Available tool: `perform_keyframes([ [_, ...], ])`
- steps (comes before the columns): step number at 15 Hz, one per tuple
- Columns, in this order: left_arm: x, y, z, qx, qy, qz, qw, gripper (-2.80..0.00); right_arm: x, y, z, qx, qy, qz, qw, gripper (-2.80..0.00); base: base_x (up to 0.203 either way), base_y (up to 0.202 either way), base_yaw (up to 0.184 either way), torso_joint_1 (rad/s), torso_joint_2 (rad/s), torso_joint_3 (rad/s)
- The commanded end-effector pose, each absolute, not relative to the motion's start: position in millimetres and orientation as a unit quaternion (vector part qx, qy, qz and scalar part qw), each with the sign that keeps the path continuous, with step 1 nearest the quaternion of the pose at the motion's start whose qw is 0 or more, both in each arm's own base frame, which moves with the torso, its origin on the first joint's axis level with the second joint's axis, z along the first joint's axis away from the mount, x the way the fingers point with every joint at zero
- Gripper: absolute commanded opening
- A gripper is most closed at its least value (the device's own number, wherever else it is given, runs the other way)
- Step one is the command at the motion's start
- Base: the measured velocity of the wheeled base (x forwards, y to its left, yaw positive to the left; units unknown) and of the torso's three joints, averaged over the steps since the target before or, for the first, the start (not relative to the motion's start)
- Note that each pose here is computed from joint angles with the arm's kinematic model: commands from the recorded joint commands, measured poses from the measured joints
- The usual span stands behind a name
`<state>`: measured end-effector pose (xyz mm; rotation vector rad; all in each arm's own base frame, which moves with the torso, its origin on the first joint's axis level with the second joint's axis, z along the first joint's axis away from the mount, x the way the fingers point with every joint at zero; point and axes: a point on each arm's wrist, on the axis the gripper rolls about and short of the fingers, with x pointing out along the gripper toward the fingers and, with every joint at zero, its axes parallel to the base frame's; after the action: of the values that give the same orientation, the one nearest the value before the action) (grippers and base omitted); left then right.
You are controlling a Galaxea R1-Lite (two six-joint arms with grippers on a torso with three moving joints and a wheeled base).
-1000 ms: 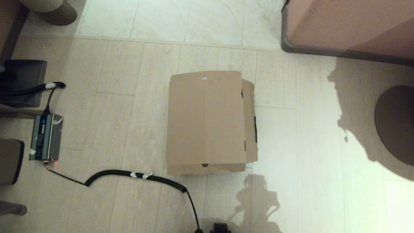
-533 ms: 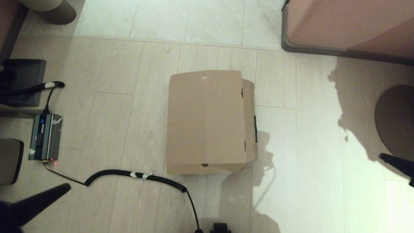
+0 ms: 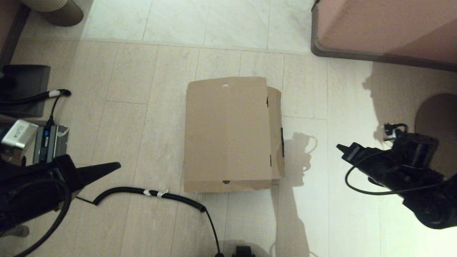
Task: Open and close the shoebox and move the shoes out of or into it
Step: Open the shoe box
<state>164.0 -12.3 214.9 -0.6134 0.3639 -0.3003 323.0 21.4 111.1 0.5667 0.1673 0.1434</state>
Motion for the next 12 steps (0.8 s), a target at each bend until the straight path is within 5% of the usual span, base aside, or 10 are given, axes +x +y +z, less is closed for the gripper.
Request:
perform_keyframes([
  [1, 161, -15, 217, -0.312, 0.177, -0.155, 0.92, -2.8, 352, 48, 60, 0.278, 0.109, 0.098, 0.949, -2.8, 0.0, 0.0, 0.0, 0.0, 0.0, 0.0],
  [12, 124, -14, 208, -0.316, 0.163, -0.158, 0.921, -2.8, 413, 97, 17, 0.212, 0.063, 0.141, 0.965, -2.8, 0.0, 0.0, 0.0, 0.0, 0.0, 0.0],
])
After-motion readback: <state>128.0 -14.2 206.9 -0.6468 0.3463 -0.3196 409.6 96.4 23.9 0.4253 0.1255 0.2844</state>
